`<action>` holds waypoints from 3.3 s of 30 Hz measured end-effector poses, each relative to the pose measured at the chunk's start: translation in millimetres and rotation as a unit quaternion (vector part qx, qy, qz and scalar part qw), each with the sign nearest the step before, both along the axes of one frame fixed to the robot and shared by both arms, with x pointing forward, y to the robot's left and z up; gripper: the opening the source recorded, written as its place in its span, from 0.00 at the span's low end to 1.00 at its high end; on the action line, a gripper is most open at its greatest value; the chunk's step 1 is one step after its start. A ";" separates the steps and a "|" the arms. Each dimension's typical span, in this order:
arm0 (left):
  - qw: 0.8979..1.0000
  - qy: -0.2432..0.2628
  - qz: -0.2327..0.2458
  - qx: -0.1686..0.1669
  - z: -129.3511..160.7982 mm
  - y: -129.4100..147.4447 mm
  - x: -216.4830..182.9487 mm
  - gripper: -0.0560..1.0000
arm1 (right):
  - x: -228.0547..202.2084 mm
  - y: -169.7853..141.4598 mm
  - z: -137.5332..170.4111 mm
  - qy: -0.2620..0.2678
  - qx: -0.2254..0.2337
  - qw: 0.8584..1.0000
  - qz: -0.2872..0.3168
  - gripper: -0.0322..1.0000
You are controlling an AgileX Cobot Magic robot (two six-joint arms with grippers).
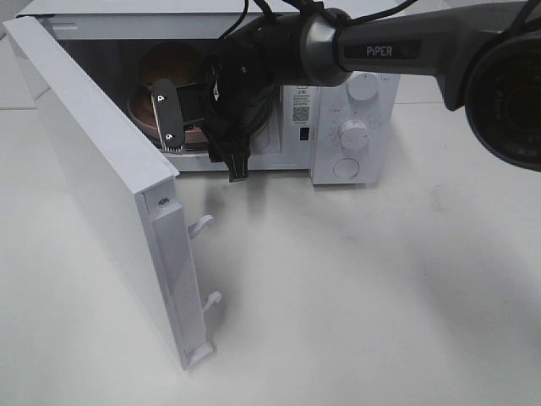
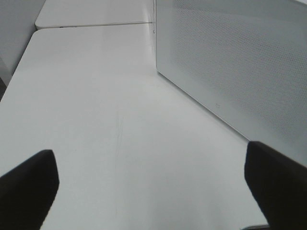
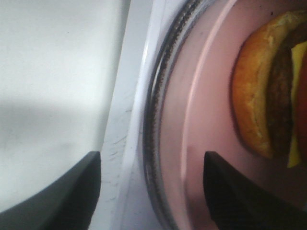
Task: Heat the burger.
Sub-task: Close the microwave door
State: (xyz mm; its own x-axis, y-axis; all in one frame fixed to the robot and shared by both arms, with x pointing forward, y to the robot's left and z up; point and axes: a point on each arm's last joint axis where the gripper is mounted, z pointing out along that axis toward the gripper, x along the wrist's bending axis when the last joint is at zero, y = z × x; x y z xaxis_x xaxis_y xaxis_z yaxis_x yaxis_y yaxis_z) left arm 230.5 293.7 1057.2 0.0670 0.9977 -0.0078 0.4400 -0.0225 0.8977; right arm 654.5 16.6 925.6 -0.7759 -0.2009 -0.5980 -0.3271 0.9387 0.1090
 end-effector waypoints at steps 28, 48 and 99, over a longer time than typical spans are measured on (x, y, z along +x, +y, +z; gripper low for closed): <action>1.000 0.000 0.000 0.000 0.0 0.0 0.0 0.97 | -62.8 -47.8 35.2 0.011 0.052 0.998 -0.032 0.78; 1.000 0.000 0.000 0.000 0.0 0.0 0.0 0.97 | -116.0 -98.5 56.3 0.044 0.057 0.994 -0.084 0.77; 1.000 0.000 0.000 0.000 0.0 0.0 0.0 0.97 | -304.8 -249.7 138.5 0.187 0.220 0.785 -0.548 0.77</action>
